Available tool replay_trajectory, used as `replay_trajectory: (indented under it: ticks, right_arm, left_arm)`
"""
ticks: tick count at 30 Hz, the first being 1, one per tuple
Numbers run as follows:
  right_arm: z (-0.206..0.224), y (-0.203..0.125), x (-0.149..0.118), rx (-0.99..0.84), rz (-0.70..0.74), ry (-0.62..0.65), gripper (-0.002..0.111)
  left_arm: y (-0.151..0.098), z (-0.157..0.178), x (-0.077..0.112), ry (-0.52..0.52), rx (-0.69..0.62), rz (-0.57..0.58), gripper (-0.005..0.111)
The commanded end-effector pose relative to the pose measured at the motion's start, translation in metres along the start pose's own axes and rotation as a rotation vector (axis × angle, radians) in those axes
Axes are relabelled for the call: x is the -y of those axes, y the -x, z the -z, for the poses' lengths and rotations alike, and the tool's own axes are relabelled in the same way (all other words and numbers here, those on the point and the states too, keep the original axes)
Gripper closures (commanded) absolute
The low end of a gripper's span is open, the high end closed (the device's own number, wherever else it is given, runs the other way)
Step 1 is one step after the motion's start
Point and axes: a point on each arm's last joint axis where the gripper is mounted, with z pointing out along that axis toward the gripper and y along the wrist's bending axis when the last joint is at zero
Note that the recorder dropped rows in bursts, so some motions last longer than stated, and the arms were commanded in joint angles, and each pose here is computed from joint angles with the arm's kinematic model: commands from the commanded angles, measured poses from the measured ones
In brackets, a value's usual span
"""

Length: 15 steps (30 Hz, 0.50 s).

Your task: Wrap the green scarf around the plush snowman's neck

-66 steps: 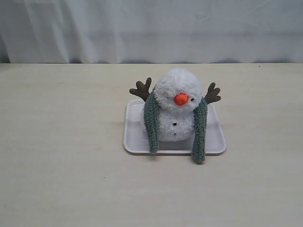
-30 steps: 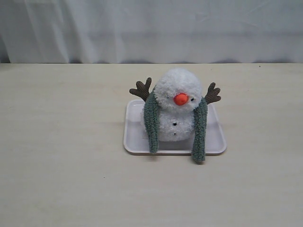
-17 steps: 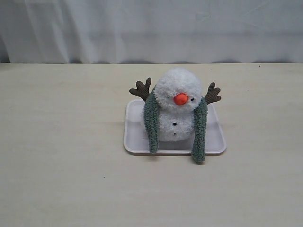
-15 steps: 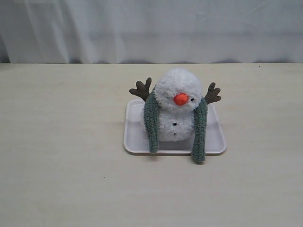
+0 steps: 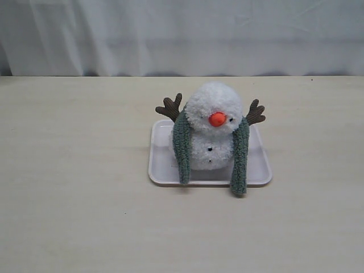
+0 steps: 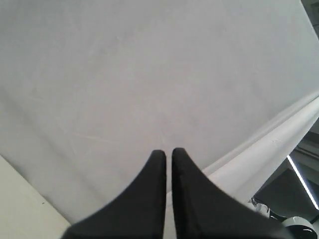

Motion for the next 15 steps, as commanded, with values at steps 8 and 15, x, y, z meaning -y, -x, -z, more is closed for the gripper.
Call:
replay_trajectory:
  ticks: [8,15]
  right_arm:
    - [-0.003,-0.018,-0.029,-0.058,-0.013,0.082,0.104]
    - [-0.003,-0.027,-0.046,-0.102,-0.415,0.124,0.104]
  left_arm:
    - [0.000,0.000,0.000,-0.004,0.012,-0.002,0.107]
    - [0.000,0.000,0.000,-0.004,0.012,-0.002,0.107]
